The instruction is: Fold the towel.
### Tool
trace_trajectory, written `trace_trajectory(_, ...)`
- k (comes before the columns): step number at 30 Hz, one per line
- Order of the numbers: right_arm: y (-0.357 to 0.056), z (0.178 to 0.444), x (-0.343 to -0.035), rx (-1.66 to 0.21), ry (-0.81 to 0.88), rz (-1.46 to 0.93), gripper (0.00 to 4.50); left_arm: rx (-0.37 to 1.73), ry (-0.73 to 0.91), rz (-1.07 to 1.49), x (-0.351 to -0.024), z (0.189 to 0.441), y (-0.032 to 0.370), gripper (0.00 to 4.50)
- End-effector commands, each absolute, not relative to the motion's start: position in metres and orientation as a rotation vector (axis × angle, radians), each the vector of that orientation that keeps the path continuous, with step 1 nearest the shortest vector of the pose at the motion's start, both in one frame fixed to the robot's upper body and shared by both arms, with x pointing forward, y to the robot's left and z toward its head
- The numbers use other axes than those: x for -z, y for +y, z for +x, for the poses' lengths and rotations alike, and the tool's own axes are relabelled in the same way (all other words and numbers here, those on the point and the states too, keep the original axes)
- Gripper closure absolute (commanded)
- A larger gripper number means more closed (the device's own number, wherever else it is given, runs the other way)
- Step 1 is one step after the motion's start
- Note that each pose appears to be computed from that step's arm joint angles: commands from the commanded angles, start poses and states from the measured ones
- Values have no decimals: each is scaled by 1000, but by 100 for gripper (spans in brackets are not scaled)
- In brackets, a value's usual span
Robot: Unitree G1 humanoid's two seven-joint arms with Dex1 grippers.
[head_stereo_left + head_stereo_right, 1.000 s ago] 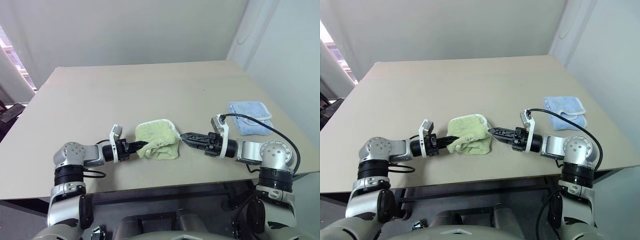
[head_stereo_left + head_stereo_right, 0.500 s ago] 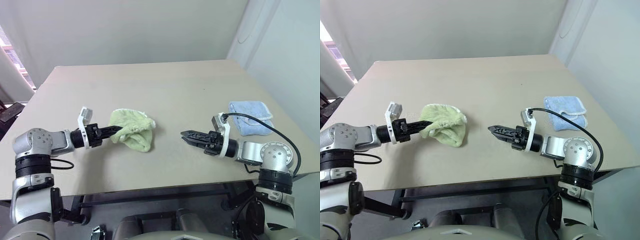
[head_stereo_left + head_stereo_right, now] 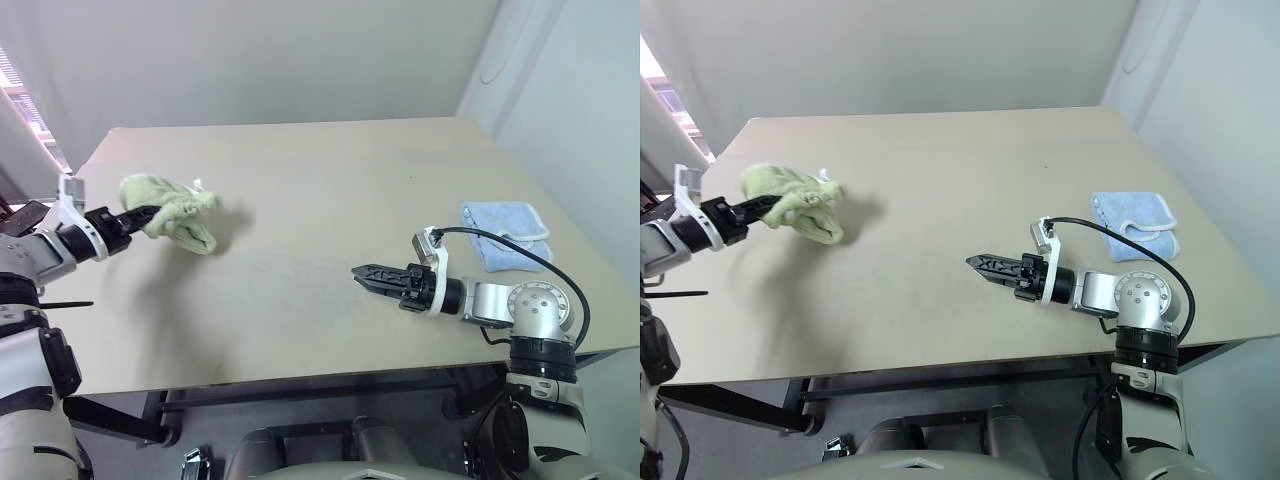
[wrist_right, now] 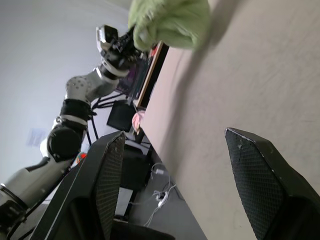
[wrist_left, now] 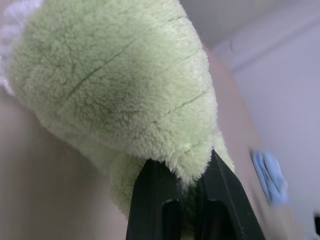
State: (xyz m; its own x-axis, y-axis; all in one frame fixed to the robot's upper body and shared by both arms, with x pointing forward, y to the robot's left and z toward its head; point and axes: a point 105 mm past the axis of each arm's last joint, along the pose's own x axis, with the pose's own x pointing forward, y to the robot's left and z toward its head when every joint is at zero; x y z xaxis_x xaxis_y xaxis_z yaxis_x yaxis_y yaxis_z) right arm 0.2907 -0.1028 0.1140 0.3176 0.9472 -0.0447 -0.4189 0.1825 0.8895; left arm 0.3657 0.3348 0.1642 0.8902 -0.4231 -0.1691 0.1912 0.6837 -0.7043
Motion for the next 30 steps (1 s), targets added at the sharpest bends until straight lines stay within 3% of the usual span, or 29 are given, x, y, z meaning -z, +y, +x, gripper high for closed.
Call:
trace_trajectory(1,-98,294,-126,-1135,670,900,116,236,201,-723,-185,364,367,448)
trace_trajectory(6,-96,291,-122,-1142,691,878,116,93,242,-779,-147,345,392,448)
trace_trajectory(9,-97,291,-121,-1141,696,864,116,16,337,-819,-102,329,394,448)
trace_trajectory(12,-99,291,-117,-1124,697,804,116,100,432,-774,-75,317,374,448)
trace_trajectory(17,-101,288,-112,-1134,659,674,116,214,399,-771,-81,302,341,448)
trace_trajectory(30,-96,286,-103,-1161,567,518,116,14,262,-828,-95,300,373,448)
